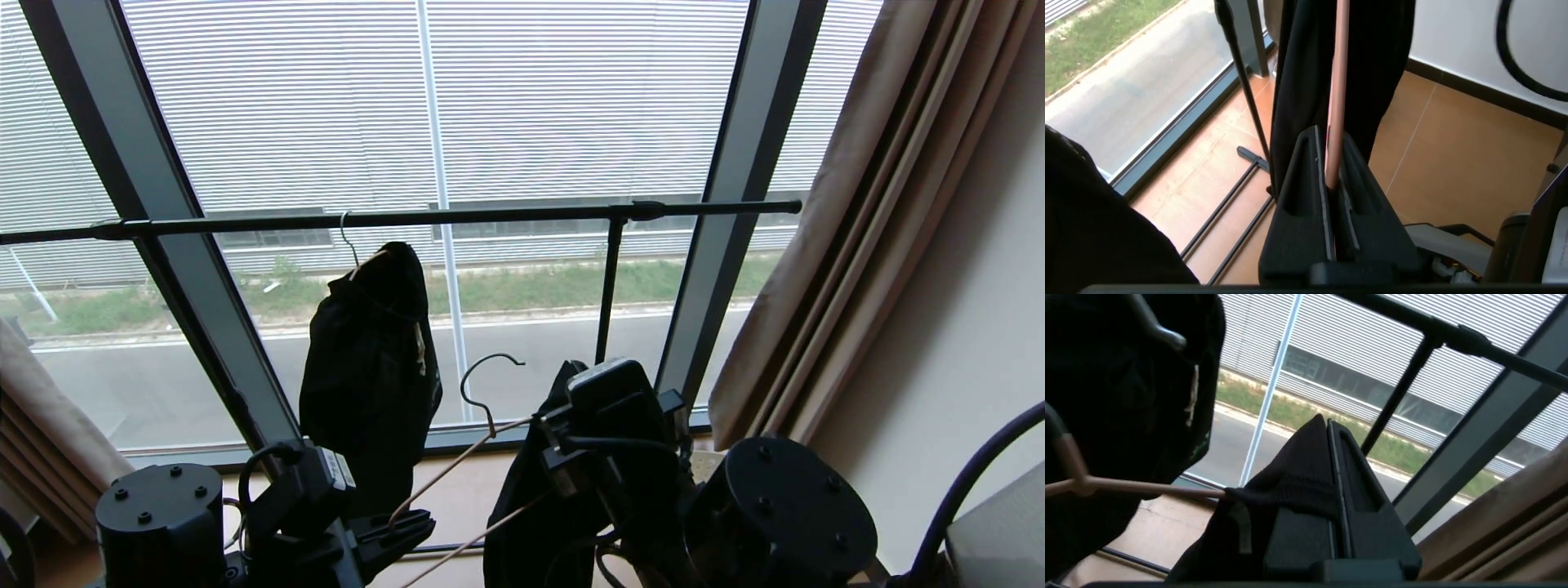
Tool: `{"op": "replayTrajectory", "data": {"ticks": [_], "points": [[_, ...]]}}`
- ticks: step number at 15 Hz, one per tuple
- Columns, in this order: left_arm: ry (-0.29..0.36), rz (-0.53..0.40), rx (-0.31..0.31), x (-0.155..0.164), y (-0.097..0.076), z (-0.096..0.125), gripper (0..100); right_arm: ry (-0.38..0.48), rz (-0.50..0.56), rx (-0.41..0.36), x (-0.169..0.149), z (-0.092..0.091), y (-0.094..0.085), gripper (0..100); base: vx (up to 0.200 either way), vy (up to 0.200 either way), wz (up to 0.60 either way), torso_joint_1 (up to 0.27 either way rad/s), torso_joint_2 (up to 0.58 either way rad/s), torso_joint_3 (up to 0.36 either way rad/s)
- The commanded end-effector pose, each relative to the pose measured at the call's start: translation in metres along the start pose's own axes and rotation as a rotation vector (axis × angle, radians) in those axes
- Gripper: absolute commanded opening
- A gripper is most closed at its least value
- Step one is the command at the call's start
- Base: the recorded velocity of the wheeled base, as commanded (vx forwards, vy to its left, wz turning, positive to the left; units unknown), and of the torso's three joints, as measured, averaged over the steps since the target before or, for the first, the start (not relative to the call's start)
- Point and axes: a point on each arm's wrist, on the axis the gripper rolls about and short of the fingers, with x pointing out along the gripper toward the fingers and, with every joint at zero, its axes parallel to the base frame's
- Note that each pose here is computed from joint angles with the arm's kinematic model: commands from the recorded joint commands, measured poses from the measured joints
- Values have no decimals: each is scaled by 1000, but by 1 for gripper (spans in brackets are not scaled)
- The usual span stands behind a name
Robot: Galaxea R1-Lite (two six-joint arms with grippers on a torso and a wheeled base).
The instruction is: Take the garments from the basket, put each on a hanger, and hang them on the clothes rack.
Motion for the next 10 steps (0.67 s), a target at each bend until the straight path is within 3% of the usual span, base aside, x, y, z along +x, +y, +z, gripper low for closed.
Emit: {"op": "replayTrajectory", "data": {"ticks": [1,7,8,10], "points": [[4,-1,-2,1,0,-1,0,-13,39,5,-14,6,9,0,0,0,0,0,0,0],[-8,3,-11,-1,0,1,0,-23,23,22,-17,10,9,0,0,0,0,0,0,0],[-8,3,-11,-1,0,1,0,-23,21,23,-17,10,9,100,0,0,0,0,0,0],[-11,4,-11,-1,0,2,0,-28,13,31,-17,13,8,100,0,0,0,0,0,0]]}}
